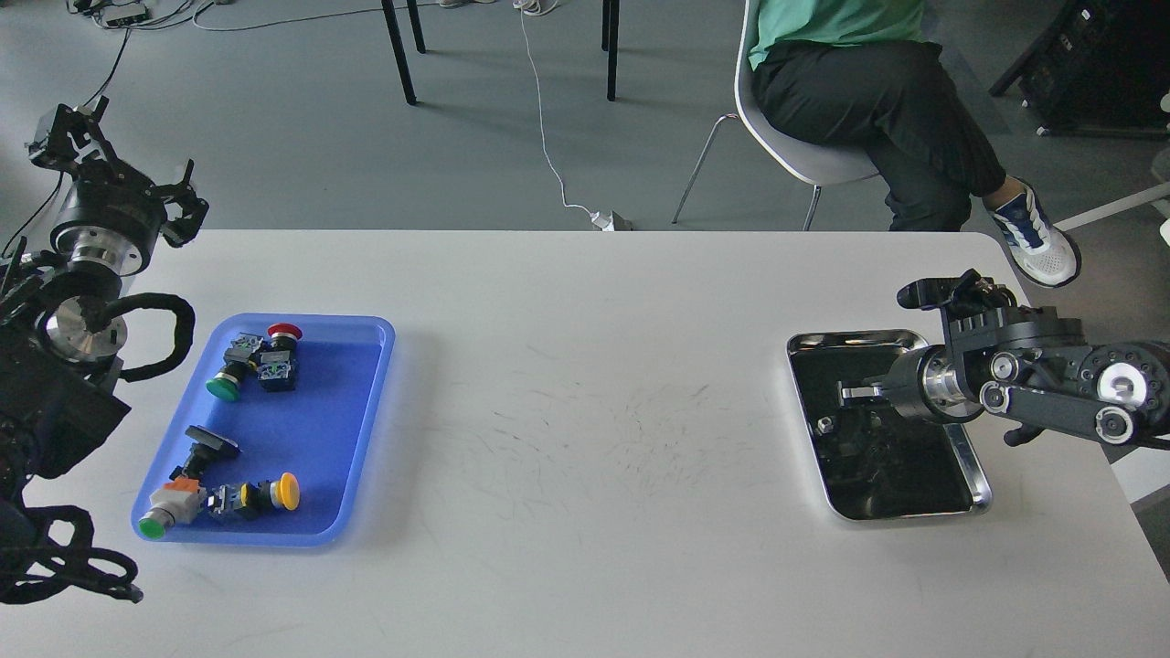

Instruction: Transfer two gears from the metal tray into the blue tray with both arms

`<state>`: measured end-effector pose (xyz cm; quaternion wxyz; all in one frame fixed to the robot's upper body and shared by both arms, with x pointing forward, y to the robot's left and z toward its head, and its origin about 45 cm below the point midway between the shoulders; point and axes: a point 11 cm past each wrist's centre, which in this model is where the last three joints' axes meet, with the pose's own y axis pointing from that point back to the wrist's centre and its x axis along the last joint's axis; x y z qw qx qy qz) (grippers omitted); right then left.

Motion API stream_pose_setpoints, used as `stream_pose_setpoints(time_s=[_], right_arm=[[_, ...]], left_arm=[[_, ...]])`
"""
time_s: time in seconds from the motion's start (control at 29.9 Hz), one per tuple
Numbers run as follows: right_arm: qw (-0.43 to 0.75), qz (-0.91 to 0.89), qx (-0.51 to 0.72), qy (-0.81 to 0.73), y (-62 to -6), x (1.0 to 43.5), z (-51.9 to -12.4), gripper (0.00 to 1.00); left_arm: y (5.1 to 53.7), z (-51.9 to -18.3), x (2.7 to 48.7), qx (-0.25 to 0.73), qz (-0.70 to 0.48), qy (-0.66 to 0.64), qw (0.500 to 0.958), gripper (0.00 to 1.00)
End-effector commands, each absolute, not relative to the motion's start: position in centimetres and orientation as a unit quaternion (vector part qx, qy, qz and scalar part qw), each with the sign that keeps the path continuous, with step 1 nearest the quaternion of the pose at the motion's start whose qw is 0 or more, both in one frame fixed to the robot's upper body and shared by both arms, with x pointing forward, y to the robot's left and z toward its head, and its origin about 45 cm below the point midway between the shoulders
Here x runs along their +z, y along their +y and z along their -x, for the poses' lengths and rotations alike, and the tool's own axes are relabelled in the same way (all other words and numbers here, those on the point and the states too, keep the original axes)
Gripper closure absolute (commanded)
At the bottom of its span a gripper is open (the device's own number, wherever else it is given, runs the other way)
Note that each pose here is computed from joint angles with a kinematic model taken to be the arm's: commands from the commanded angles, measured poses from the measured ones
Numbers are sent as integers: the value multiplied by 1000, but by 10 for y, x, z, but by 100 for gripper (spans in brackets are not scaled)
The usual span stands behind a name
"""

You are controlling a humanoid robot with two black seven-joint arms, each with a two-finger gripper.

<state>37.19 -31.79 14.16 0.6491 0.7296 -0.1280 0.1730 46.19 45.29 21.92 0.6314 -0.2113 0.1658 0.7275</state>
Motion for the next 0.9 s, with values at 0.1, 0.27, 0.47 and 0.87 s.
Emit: stream_pose_setpoints(time_s=[0.1,0.27,0.47,0.87], right_arm=[[643,-731,187,-132,-310,159,-384,98],[626,-737,214,-135,-292,185,-397,98],[578,-776,217,-128,-246,210,-397,98],[473,-847,227,-81,-105,205,-381,98]], left_arm=[[454,-462,220,728,211,165,631,1],[454,-462,220,728,211,165,631,1],[454,-462,220,728,211,164,631,1],[457,-461,221,729,211,163,630,1]])
